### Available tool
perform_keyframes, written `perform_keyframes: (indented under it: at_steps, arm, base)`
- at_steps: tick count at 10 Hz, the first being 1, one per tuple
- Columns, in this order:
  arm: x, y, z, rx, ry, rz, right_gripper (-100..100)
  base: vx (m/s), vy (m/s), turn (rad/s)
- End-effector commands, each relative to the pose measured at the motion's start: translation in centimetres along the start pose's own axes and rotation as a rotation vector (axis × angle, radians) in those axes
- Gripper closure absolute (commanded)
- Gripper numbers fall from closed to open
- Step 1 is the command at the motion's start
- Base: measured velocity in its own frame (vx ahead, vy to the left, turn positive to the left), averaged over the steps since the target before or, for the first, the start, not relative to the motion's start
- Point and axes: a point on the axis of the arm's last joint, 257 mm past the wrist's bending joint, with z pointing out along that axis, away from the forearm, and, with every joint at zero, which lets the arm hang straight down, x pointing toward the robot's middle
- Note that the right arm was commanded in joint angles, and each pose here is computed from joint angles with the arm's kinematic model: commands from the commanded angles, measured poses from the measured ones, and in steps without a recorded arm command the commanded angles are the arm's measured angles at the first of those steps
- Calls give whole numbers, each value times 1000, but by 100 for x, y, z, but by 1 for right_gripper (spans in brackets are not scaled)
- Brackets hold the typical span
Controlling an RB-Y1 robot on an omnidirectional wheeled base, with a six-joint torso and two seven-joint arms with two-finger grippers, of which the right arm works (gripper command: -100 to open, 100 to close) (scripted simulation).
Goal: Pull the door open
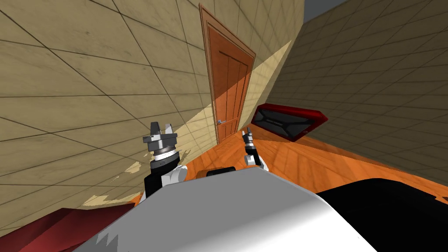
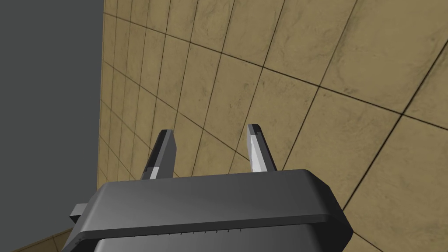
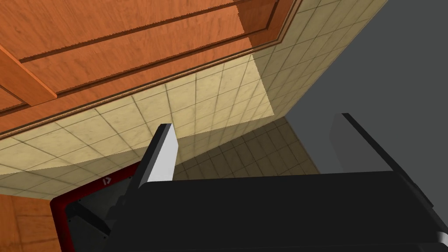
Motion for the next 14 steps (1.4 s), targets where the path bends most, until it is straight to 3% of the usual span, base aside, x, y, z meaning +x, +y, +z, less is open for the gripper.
perform_keyframes:
  at_steps: [1,14]
  arm:
    - [8,-131,-3,15,8,3,-100]
    - [-39,-964,-158,150,31,7,-100]
  base:
    - [95,-36,156]
    - [58,-35,109]
